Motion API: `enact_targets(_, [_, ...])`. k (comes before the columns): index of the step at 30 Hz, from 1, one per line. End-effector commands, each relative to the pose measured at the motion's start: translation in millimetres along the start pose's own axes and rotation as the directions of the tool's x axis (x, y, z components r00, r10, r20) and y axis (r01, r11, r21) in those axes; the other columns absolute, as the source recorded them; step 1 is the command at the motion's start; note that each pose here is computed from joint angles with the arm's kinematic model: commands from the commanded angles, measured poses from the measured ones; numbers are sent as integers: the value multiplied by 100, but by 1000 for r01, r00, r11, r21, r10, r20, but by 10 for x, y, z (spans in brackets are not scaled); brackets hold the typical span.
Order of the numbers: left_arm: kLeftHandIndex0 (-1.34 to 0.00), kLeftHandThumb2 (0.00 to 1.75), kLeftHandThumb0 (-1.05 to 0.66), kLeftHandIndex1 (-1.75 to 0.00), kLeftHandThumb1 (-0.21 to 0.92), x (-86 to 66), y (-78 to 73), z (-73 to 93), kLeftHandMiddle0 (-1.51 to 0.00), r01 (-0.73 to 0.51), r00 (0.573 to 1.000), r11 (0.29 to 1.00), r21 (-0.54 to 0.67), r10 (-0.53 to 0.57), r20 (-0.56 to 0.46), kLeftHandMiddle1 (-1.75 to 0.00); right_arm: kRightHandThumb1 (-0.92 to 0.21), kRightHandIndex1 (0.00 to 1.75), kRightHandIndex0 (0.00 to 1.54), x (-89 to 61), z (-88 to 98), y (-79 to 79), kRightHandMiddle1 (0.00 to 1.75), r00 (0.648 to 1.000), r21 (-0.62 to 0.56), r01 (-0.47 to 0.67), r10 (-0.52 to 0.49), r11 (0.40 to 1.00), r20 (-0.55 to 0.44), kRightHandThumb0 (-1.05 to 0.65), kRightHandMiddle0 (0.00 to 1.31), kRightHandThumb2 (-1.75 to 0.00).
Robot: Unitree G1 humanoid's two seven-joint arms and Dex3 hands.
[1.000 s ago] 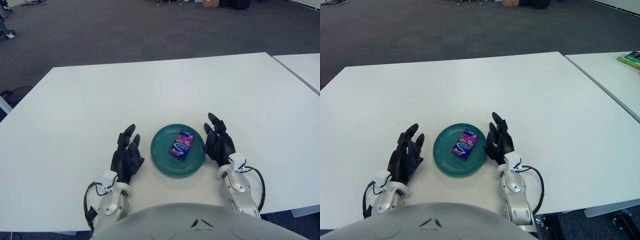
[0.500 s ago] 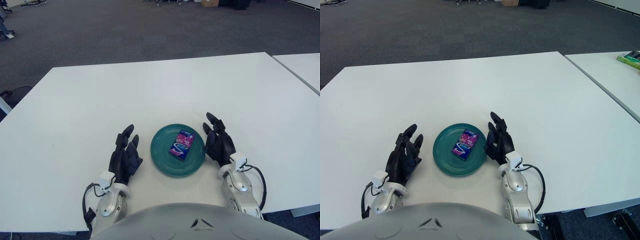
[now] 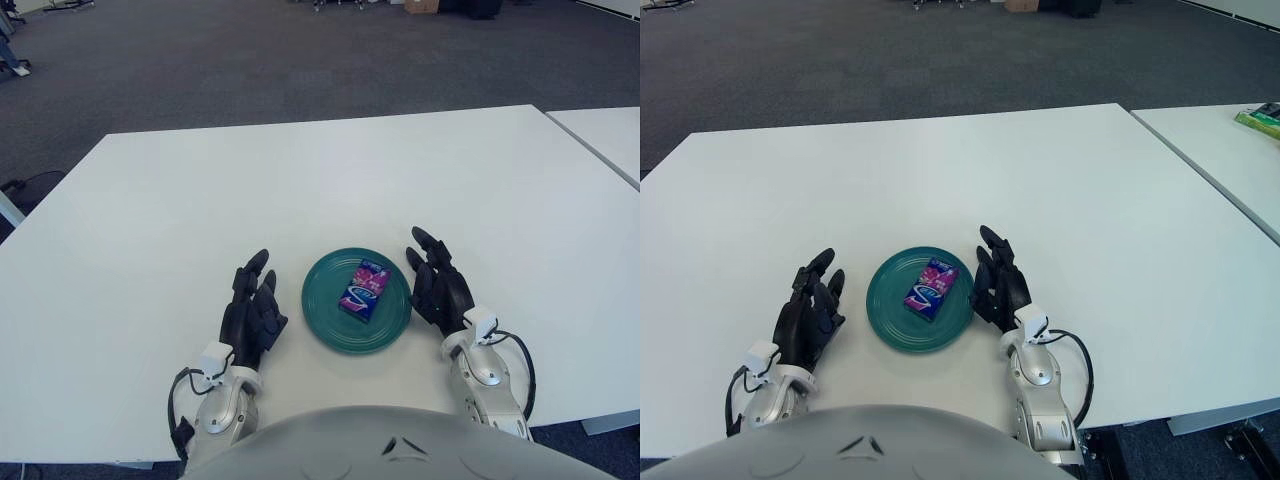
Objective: Put the gum into the plate.
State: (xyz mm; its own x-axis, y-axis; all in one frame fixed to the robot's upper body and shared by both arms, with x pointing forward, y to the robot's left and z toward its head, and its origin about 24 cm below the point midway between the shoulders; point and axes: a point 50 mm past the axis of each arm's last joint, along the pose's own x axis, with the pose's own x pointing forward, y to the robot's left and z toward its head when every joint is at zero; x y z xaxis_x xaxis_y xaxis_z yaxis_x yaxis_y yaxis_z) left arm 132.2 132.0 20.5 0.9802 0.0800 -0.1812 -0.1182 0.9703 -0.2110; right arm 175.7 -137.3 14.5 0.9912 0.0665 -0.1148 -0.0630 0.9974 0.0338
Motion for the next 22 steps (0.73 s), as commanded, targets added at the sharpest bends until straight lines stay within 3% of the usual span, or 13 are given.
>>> enact_targets(1, [0, 97, -90, -64, 92, 1, -4, 30, -30, -8, 1000, 1000, 13, 8, -1, -1, -92, 1, 22, -46, -110, -23, 37, 997, 15, 12, -11, 1000, -75, -75, 0, -99])
enact_targets(22, [0, 100, -89, -56, 92, -9, -80, 73, -27, 6, 1000, 1000, 30, -6, 4, 0, -92, 1, 27, -57, -116, -67, 45, 998, -20, 31, -32, 999, -60, -76, 0, -98])
